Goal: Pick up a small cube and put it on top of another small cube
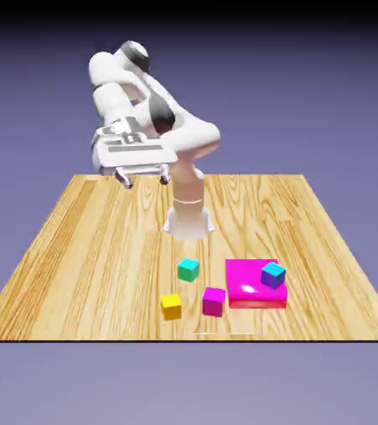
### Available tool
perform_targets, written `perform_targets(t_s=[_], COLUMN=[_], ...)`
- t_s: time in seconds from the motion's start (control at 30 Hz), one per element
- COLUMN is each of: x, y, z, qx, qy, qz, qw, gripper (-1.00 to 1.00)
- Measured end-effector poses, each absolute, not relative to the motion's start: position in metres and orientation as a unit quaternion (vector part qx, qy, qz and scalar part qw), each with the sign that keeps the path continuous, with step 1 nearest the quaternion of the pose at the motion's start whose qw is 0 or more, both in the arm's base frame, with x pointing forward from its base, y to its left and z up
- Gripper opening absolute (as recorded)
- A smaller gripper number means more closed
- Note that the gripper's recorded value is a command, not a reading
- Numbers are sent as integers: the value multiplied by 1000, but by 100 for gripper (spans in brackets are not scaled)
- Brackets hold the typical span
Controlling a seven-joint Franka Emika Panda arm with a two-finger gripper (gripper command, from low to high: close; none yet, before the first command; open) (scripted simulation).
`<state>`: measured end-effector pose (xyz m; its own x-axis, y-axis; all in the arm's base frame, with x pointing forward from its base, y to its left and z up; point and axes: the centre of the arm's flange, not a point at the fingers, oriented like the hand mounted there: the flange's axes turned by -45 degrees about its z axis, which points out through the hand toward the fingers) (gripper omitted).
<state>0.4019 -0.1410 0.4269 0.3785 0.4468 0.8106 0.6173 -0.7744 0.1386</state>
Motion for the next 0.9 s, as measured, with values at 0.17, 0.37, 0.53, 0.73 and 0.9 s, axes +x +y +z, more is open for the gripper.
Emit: perform_targets(t_s=[0.17,0.37,0.53,0.73,0.9], x=[414,425,424,407,412], y=[-141,-124,-96,-49,-27], z=[375,300,230,144,114], qx=[-808,-782,-753,-707,-705], qy=[-369,-429,-482,-547,-549], qz=[-442,-419,-393,-354,-354], qw=[127,173,216,273,276], gripper=[0,0,0,0,0])
